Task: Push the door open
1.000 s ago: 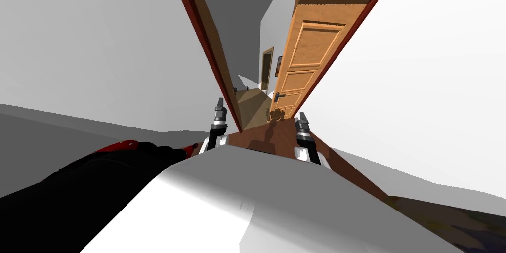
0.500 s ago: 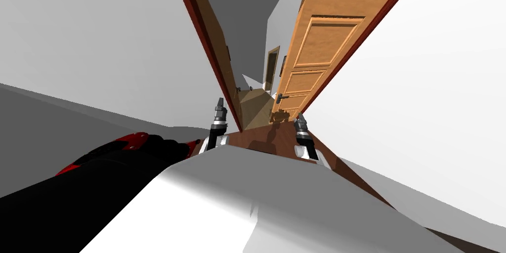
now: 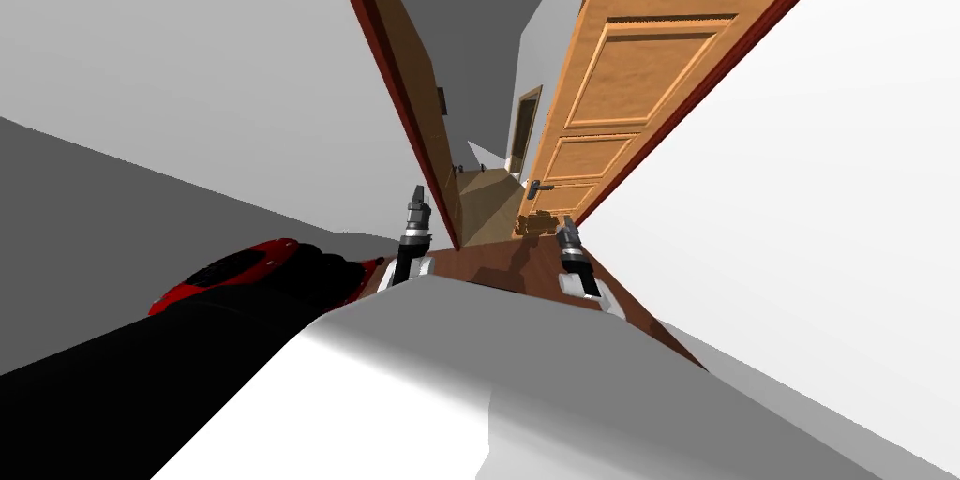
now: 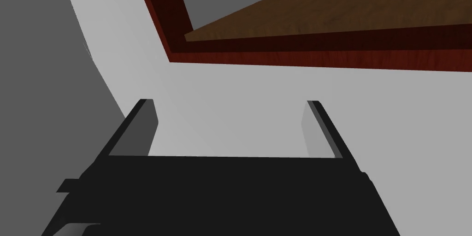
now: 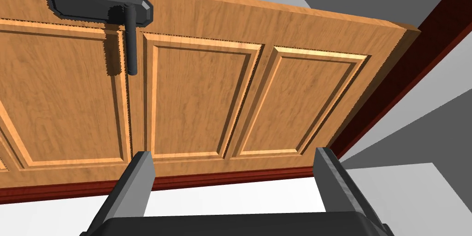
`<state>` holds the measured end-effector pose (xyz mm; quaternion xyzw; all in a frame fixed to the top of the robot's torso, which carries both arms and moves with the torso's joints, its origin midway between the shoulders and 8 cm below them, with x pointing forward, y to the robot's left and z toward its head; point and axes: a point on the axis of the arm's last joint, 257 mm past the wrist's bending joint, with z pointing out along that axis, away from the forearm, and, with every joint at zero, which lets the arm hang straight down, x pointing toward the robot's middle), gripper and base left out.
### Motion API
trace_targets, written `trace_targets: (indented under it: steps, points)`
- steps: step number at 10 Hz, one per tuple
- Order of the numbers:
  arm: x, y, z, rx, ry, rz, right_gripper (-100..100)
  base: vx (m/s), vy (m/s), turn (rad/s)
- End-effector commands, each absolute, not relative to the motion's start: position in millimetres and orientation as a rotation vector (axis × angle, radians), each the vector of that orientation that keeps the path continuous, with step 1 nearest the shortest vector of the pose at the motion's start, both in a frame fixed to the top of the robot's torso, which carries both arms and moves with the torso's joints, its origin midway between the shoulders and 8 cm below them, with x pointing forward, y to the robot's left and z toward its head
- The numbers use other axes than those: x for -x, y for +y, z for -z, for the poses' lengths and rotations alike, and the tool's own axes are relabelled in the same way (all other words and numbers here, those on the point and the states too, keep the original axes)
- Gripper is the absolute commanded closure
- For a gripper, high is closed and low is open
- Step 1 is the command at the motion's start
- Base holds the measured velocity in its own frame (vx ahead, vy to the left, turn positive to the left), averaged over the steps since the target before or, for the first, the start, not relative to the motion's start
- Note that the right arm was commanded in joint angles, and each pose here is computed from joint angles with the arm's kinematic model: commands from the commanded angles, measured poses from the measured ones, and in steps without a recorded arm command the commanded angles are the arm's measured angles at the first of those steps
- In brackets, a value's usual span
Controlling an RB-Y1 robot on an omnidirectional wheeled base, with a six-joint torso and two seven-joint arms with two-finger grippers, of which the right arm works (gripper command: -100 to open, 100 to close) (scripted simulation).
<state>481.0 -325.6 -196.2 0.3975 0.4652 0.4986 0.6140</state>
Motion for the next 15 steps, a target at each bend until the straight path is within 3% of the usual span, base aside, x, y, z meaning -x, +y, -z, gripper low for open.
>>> trace_targets:
  steps: [1,15]
  points:
    - [-488,-331,205,-0.935,1.082,-1.151,-100,0.048,-0.109,0.159]
    - [-530,-384,261,-1.095,1.126,-1.136,-100,0.044,-0.121,0.156]
